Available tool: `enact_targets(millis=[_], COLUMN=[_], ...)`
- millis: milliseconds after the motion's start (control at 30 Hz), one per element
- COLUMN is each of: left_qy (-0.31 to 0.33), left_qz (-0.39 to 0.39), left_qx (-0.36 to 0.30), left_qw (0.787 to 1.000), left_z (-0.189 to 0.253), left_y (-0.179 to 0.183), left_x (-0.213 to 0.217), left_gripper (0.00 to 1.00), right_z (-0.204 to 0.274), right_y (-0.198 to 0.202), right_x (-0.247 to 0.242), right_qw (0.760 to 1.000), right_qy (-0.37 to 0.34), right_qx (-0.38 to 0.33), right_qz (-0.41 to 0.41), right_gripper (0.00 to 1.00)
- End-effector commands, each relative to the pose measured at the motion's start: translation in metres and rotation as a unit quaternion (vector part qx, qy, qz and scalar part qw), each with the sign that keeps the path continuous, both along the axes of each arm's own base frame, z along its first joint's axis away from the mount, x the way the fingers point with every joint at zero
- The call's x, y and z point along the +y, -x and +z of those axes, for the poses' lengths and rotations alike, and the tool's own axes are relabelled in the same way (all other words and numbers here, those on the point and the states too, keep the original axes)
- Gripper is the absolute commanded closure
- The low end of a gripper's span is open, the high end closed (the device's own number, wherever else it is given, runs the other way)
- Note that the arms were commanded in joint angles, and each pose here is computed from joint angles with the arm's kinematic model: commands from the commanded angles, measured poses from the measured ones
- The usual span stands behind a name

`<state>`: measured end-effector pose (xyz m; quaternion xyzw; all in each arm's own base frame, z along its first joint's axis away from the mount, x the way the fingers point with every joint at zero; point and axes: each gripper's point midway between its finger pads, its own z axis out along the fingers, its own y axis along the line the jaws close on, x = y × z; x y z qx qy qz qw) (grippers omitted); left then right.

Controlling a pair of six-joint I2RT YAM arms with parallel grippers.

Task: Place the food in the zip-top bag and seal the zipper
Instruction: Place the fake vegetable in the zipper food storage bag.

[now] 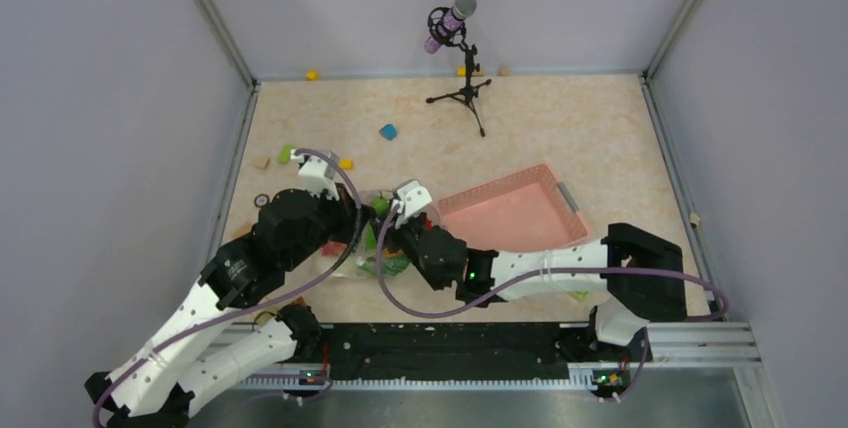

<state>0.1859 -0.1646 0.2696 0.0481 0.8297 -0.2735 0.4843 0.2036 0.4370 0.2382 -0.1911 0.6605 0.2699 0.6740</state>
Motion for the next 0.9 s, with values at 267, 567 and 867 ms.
enact_targets(millis=[267, 567, 867], left_qy=[0.071, 0.058, 0.049], left_qz=[-0.072, -0.022, -0.002], left_qx=[-0.055, -0.05, -0.043], left_qw=[0.993, 0.997, 0.998], left_z=[0.037, 0.032, 0.028], left_y=[0.01, -0.001, -0.006], left_x=[-0.024, -0.01, -0.005], left_gripper=[1.0, 1.0, 1.0], right_z=[-0.065, -0.043, 0.03], right_y=[-0.021, -0.001, 0.026], right_x=[0.005, 0.01, -0.017], right_qw=[0.968, 0.975, 0.975], right_qy=[-0.01, -0.014, -0.079], right_qx=[0.25, 0.195, 0.107], right_qz=[0.005, 0.102, 0.179], right_gripper=[0.68, 0.38, 0.15])
